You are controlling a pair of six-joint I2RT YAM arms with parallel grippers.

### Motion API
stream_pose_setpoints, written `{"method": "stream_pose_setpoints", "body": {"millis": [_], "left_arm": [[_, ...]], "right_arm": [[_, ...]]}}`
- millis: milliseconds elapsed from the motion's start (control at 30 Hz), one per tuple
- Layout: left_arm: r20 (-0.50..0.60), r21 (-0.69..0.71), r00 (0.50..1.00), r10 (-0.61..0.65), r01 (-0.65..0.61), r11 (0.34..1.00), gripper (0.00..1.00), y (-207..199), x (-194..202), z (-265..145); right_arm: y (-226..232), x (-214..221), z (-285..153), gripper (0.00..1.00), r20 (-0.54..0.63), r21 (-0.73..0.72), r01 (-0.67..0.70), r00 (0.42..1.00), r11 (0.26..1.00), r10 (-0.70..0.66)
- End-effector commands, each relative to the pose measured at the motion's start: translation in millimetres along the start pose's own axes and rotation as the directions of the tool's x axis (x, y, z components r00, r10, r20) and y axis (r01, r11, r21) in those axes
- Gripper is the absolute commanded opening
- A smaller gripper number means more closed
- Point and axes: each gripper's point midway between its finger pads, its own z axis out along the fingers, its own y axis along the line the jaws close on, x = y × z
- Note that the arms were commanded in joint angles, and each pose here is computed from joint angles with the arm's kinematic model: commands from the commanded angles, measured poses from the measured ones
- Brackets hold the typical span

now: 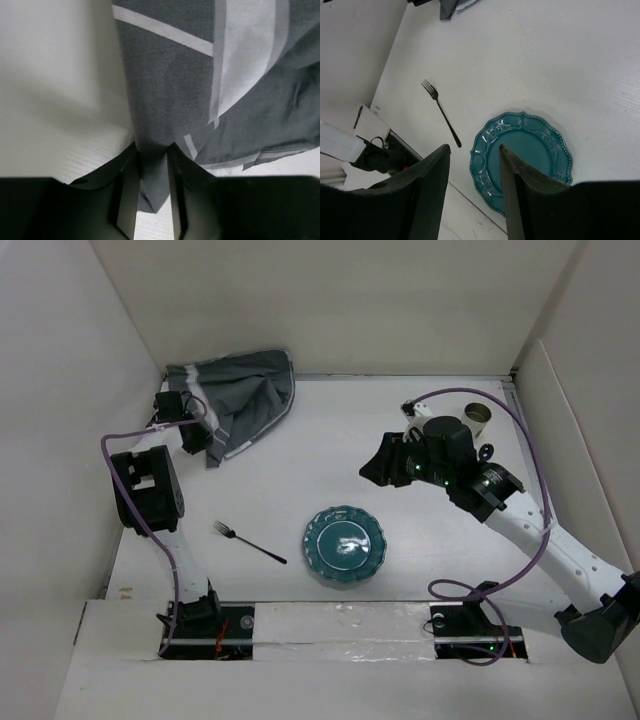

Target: Set the dinner table for one person

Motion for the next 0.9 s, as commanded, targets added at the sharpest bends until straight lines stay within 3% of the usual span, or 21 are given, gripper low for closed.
{"method": "stream_pose_setpoints", "body": {"millis": [0,100,233,367,567,667,700,733,833,867], "left_arm": [[0.032,0.114,0.999,0.03,-0.033,0.993,0.2,-40,-11,-1],[-0.014,0.258,1.0,0.024,-0.019,0.966,0.0,-80,3,-11],[-0.002,0.526,1.0,0.013,-0.01,0.85,0.0,-178,17,-61],[-0.024,0.624,0.998,0.053,-0.027,0.781,0.0,-248,48,-99],[-0.173,0.616,0.981,0.09,0.036,0.787,0.0,-265,140,-103],[-0.202,0.617,0.966,0.161,-0.002,0.787,0.21,-269,185,-116],[-0.207,0.629,0.958,0.199,-0.025,0.777,0.37,-274,200,-125],[-0.202,0.63,0.949,0.241,-0.062,0.774,0.43,-273,206,-127],[-0.162,0.596,0.942,0.295,-0.145,0.79,0.54,-264,203,-137],[-0.094,0.561,0.946,0.31,-0.206,0.801,0.56,-258,192,-134]], "right_arm": [[16,-21,2,0.49,0.062,-0.046,0.024,0.998,0.999,-0.021],[14,-23,6,0.49,0.065,-0.035,0.02,0.998,0.999,-0.018],[7,-27,13,0.49,0.069,0.008,0.034,0.997,0.999,-0.035],[-12,-51,14,0.49,0.114,0.085,0.05,0.992,0.995,-0.059],[-42,-80,11,0.61,0.149,0.197,0.047,0.986,0.979,-0.078],[-56,-80,11,0.67,0.147,0.232,0.031,0.987,0.972,-0.066],[-57,-78,12,0.69,0.145,0.232,0.027,0.987,0.972,-0.063],[-62,-77,13,0.7,0.146,0.241,0.017,0.988,0.97,-0.053],[-74,-66,22,0.71,0.117,0.257,-0.008,0.993,0.966,-0.022],[-76,-63,26,0.69,0.106,0.257,-0.014,0.994,0.966,-0.014]]}}
